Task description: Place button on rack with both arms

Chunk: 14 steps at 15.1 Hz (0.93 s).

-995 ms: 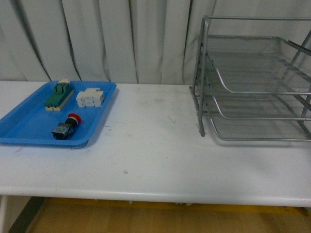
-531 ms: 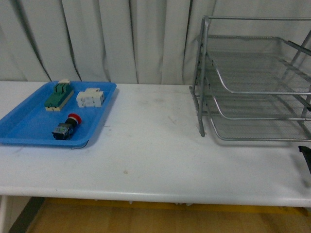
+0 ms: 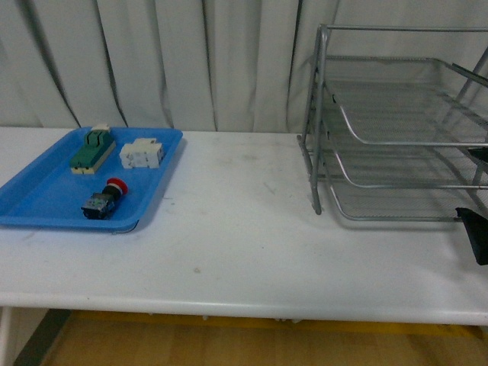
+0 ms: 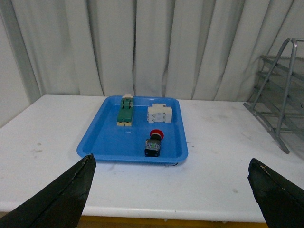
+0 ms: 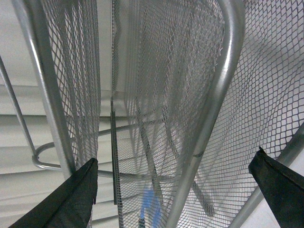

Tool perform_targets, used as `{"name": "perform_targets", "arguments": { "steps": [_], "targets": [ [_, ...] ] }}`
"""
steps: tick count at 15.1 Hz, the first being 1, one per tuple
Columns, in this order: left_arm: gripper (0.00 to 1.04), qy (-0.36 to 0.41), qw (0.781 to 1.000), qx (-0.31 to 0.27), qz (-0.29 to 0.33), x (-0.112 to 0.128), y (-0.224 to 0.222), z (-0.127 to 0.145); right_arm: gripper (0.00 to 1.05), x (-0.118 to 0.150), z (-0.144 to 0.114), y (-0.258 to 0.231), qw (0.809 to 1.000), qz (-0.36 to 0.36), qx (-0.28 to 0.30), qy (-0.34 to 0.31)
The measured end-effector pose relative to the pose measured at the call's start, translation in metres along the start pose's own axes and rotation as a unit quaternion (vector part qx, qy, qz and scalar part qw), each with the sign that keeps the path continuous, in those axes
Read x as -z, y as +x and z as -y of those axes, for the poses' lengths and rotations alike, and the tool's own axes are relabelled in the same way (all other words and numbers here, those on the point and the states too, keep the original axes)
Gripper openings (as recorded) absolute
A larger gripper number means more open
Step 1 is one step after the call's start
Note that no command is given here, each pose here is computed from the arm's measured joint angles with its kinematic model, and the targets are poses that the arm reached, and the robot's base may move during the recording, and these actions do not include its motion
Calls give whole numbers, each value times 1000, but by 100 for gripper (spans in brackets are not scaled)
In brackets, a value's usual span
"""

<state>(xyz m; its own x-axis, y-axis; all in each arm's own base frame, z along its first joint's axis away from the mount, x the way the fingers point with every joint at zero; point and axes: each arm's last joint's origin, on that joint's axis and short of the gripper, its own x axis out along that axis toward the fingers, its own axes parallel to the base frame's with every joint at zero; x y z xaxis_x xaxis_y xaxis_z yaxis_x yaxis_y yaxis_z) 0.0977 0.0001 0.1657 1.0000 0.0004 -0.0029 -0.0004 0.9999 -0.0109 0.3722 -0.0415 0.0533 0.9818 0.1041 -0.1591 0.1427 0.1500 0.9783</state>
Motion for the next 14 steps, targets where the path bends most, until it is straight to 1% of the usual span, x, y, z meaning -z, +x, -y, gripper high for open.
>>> {"name": "perform_targets", "arguments": {
  "steps": [4,5,8,10,12,13,14],
  "targets": [
    [98,0,1000,0,0,0,0,0,98,4,3,8,1000,-7,3,-6],
    [98,0,1000,0,0,0,0,0,93,5,2,12,1000,-10,4,-8],
    [98,0,1000,0,0,0,0,0,54,8,-1,22,999,-17,8,-27],
    [98,0,1000,0,0,0,0,0,30,8,-1,22,999,-16,6,-30],
    [98,0,1000,0,0,0,0,0,8,8,1,17,1000,-12,3,-27],
    [98,0,1000,0,0,0,0,0,4,9,4,13,1000,-8,2,0],
    [98,0,1000,0,0,0,0,0,4,9,7,9,1000,-6,3,11]
  ]
}}
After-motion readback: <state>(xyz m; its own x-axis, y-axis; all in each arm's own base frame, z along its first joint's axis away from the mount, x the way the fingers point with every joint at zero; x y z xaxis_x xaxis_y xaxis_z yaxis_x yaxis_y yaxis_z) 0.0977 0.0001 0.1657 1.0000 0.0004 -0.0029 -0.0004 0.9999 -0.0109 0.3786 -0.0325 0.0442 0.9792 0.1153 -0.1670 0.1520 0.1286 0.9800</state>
